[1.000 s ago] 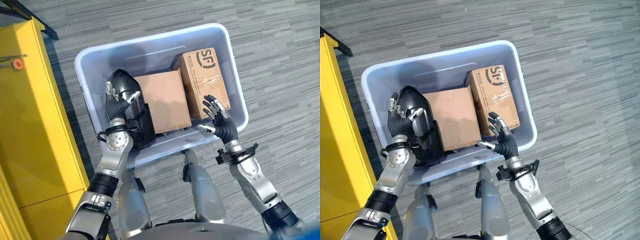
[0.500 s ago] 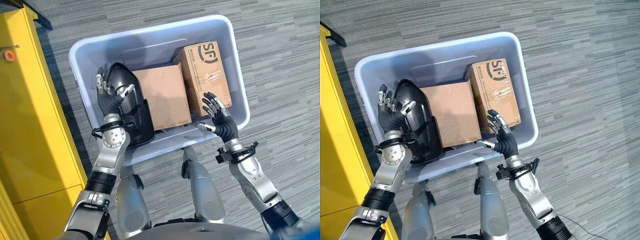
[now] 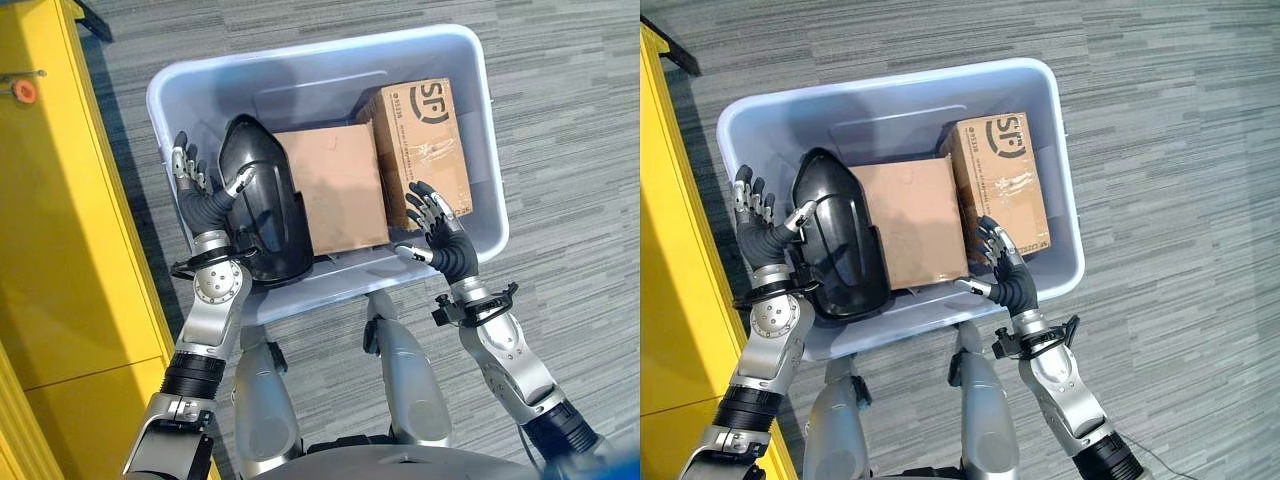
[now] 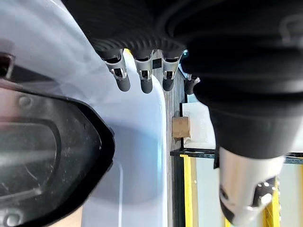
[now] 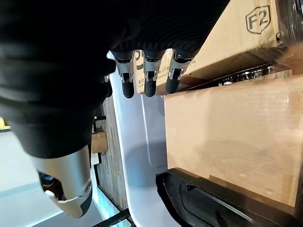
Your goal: Move parts from the plastic box to the shelf.
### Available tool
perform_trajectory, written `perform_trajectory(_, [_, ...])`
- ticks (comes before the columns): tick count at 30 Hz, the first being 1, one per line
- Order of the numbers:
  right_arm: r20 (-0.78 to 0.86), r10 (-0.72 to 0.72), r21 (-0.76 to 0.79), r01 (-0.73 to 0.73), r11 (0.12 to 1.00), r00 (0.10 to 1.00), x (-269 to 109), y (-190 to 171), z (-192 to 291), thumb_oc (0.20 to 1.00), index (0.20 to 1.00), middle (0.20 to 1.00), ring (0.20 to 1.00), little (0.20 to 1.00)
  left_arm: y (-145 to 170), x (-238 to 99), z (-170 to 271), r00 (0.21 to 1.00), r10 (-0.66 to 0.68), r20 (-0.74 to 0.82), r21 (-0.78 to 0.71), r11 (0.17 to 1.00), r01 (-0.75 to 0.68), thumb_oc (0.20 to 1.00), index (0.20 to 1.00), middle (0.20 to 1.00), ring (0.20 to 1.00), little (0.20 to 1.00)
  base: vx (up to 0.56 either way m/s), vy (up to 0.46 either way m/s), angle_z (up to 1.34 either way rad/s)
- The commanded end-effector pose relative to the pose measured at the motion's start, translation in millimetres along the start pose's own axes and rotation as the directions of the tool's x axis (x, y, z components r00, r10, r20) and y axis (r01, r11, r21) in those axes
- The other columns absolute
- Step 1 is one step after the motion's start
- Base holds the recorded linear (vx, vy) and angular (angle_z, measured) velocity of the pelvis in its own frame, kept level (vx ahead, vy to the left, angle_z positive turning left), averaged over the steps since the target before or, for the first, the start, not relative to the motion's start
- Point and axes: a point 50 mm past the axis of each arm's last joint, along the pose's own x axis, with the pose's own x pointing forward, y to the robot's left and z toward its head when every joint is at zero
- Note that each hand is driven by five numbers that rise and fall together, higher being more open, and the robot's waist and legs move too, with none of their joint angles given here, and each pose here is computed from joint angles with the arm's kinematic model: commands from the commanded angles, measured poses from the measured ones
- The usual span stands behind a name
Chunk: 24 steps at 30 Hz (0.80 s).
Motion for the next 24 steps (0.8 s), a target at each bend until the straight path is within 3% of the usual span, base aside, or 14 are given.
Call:
perform_trajectory(1, [0.171, -0.017, 0.018, 0.014, 1.0, 0.985, 6, -3, 30, 1.0, 1.0, 1.0, 1.0, 1.0, 14, 7, 24, 0.988, 0.011, 0.152, 0.023, 1.0, -0.014, 1.0, 1.0, 1.0, 1.0, 1.0, 0.0, 0.0, 0.0])
perform_trajectory(24, [0.177, -0.037, 0.019, 0.034, 0.999, 0.983, 4, -4, 31, 1.0, 1.0, 1.0, 1.0, 1.0, 20, 4, 1, 0.999, 0.021, 0.047, 0.092, 0.995, -0.026, 1.0, 1.0, 1.0, 1.0, 1.0, 0.0, -0.002, 0.02])
